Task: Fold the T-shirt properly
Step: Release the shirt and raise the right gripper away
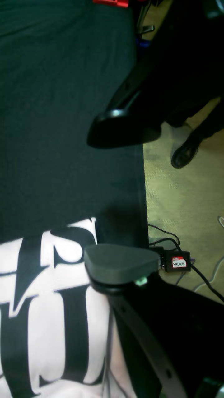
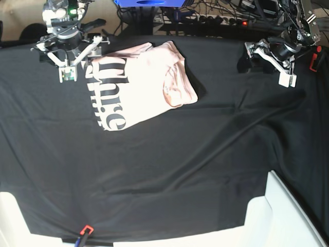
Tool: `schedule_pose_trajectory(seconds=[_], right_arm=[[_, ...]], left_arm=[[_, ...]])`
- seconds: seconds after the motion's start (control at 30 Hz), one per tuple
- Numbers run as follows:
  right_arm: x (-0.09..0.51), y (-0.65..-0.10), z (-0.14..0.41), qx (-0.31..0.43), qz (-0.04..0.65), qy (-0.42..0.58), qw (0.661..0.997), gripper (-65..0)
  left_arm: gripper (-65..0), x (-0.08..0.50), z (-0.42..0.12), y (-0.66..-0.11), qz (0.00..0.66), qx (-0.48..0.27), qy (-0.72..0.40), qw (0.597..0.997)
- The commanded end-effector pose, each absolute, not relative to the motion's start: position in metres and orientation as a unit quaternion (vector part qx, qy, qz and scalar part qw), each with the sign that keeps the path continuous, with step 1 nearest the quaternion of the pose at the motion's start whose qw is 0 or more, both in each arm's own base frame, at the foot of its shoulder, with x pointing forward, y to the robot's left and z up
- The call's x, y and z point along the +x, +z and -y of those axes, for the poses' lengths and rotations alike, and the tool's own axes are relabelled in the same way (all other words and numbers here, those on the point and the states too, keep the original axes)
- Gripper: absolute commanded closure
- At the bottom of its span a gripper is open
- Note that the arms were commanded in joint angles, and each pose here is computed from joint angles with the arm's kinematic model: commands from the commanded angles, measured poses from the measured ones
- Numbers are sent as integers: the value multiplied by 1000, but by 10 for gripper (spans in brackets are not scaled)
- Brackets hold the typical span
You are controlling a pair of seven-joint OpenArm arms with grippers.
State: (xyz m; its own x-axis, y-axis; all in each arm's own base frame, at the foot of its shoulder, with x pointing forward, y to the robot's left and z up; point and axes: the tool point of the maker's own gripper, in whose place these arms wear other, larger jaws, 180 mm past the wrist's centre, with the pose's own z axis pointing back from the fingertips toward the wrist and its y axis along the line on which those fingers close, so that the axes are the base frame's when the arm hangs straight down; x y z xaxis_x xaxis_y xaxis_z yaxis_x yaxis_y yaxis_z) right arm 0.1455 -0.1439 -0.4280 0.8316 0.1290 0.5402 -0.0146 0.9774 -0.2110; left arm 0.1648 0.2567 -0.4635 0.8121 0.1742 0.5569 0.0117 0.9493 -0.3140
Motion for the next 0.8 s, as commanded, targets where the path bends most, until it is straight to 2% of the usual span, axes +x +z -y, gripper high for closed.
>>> schedule_pose_trajectory(seconds=[0.0,0.1,0.23,0.33,0.47,0.63,0.77], right_arm=[[146,-424,142,-100,298,40,949,-461],[144,-425,132,-83,295,35,951,-463],[136,-432,110,14,274,11,962,-463],[134,-426,99,112,273,-19,955,-463],[145,-401,98,232,308,-66,920,-463],[151,-381,118,287,336,-145,885,-463],[142,-391,117,324,315,-198,870,-461]], left_arm=[[-608,171,-264,-456,318,-145,34,936],[-543,166,-270,-460,305,-120,16,945],[-470,169,-277,-458,324,-98,3,941],[-438,167,-278,-460,320,-94,1,943],[-433,167,-278,-460,321,-94,1,943],[-433,168,-279,-460,320,-91,-2,943],[-433,167,-281,-462,312,-81,-11,947]])
